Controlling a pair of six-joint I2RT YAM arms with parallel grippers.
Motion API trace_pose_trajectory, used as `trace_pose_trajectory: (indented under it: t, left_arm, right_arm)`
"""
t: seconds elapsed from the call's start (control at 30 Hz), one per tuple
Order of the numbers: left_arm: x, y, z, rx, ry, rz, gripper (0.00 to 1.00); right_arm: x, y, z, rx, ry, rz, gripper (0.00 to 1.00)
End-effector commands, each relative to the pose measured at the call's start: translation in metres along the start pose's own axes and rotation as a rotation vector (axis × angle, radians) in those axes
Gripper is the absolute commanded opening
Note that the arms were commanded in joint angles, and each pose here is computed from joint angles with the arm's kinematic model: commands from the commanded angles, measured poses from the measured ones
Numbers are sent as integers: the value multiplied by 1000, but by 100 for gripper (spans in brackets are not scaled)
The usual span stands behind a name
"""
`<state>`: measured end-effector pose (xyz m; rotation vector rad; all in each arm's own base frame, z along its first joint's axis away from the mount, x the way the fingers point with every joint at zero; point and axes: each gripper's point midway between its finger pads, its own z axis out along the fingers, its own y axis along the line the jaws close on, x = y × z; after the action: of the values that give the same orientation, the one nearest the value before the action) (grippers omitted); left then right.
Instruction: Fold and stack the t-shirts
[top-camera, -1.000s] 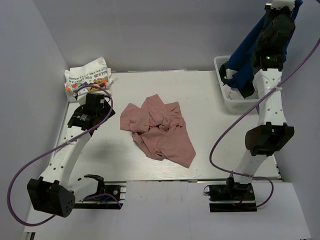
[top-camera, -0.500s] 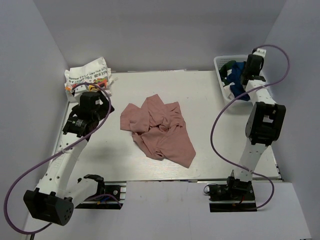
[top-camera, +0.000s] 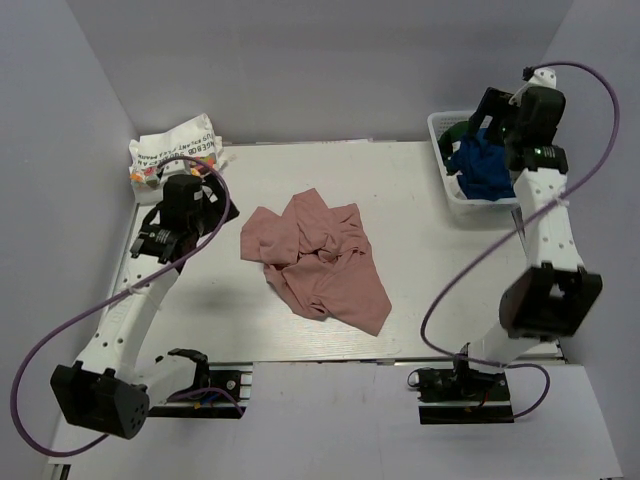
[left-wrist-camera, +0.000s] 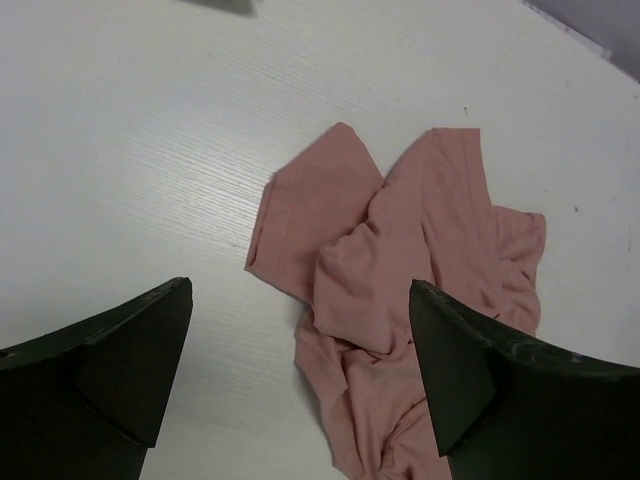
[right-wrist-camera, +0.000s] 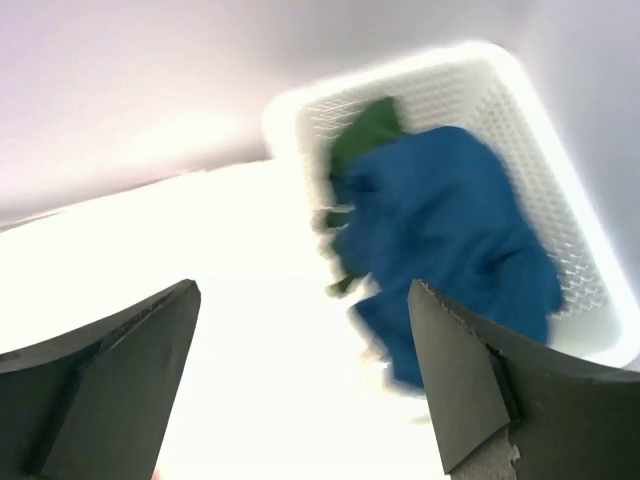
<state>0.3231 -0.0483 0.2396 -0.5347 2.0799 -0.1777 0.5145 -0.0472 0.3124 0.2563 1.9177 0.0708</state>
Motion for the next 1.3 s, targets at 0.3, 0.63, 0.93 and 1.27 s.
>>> trace_pose_trajectory:
  t: [0.3, 0.63, 0.93, 1.27]
  left_arm:
    - [63, -33, 66, 87, 291, 66, 99]
    - [141, -46, 94, 215, 495, 42, 99]
    - [157, -53, 116, 233, 541, 76, 48]
    - [115, -67, 100, 271, 392, 89, 0]
  right_arm:
    - [166, 149, -91, -433, 259, -80, 90]
    - [294, 183, -104, -503, 533, -139, 90]
    - [364, 189, -94, -437, 634, -218, 90]
    - [385, 182, -82, -261, 613, -358, 0]
